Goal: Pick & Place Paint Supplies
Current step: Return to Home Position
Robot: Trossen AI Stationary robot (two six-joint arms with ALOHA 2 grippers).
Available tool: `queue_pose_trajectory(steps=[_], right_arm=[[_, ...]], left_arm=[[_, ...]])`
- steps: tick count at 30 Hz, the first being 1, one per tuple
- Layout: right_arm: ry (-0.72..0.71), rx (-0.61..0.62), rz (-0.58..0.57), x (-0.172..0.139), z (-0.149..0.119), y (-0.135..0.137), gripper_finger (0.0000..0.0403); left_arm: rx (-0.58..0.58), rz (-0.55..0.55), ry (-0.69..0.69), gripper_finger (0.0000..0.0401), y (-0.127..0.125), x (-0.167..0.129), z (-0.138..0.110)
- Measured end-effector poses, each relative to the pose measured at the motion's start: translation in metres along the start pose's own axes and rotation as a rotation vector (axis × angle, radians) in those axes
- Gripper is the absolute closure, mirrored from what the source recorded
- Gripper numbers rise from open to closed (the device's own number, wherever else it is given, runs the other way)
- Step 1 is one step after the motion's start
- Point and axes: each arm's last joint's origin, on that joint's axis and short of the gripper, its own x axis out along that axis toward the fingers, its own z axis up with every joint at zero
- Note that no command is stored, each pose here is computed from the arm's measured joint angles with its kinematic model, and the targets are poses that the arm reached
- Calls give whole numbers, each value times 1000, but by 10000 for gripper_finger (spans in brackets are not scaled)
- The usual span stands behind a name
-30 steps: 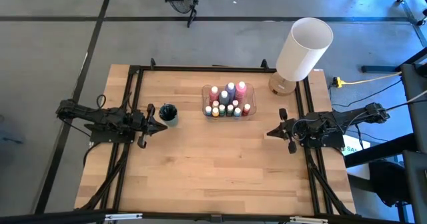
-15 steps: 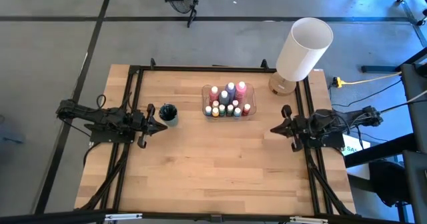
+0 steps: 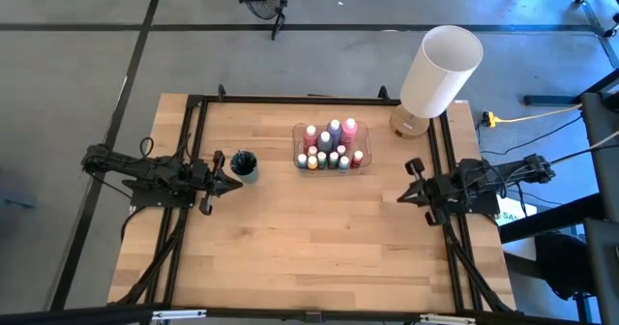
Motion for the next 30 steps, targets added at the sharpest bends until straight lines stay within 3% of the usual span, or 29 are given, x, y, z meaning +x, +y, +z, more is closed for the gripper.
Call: queue_pose_trajectory(steps=[4,10,30], right_arm=[[71,41,20,0,-7,1,402],[93,139,-63,0,-8,-1,402],[103,146,-104,-1,-9,-2,402]], left_arm=[[-1,0,-2,393,0,0,0],[-1,0,-4,395,0,0,0],[0,1,-3,391,0,0,0]])
